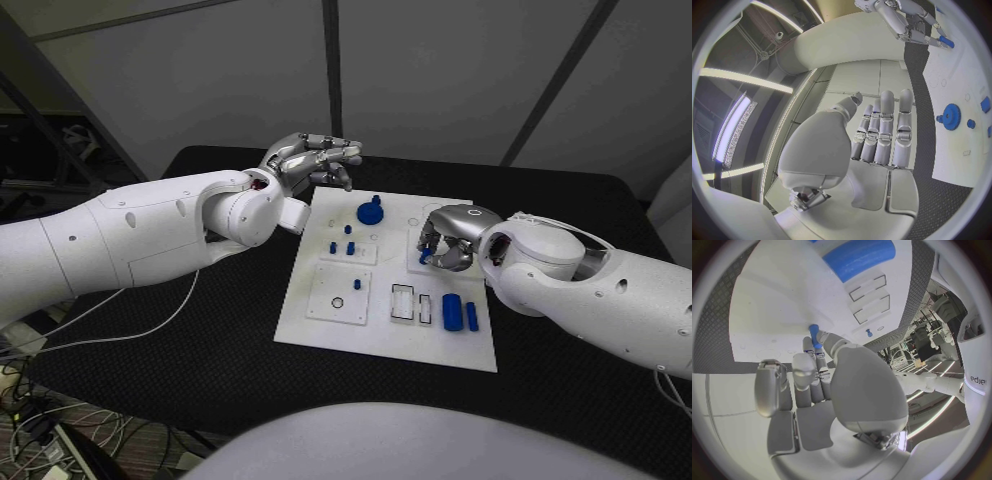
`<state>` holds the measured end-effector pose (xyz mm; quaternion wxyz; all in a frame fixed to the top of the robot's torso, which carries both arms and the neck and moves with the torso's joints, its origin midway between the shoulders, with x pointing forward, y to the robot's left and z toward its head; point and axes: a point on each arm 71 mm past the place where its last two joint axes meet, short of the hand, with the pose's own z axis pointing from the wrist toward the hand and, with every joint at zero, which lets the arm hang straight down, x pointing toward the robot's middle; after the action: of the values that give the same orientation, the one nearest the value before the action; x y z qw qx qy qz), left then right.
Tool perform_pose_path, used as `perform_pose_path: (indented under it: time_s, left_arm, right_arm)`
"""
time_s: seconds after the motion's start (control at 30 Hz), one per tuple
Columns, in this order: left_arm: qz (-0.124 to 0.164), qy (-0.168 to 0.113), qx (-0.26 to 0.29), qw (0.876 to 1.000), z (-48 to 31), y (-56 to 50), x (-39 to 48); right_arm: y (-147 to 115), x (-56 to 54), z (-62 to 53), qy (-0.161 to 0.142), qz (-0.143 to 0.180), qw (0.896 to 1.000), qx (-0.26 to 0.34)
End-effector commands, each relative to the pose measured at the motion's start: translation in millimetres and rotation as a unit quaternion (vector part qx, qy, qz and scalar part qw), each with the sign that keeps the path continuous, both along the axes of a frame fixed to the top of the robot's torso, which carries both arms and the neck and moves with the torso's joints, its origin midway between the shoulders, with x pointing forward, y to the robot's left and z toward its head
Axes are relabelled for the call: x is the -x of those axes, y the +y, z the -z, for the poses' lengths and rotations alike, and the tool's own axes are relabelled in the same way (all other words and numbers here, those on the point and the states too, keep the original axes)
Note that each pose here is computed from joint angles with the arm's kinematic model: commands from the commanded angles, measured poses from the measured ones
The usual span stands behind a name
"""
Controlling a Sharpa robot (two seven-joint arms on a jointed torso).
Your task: Assemble the parts on the task board
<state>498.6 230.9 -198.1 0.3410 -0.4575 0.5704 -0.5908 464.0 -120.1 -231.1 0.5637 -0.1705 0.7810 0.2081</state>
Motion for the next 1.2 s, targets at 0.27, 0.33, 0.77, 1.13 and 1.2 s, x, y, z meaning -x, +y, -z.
perform_pose_path:
  time_s: [0.27, 0.33, 0.77, 1.13, 1.2]
  left_arm:
    - [0.005, -0.003, 0.004, 1.000, -1.8, -1.3, -0.1]
    - [0.005, -0.003, 0.004, 1.000, -1.8, -1.4, -0.2]
    - [0.002, -0.002, 0.003, 1.000, -0.3, 0.2, -2.3]
    - [0.002, -0.001, 0.002, 1.000, 0.4, -1.0, -3.3]
    - [0.002, -0.001, 0.003, 1.000, 0.4, -1.6, -3.3]
  right_arm:
    - [-1.2, -1.6, -3.1, -0.041, 0.012, 0.999, -0.022]
    - [-2.0, -0.6, -4.7, -0.049, 0.012, 0.998, -0.030]
    - [-7.7, 19.9, -25.7, -0.093, 0.002, 0.991, -0.095]
    - [34.6, 46.7, -37.8, -0.060, -0.063, 0.985, -0.150]
    - [44.8, 50.2, -38.3, -0.053, -0.075, 0.983, -0.157]
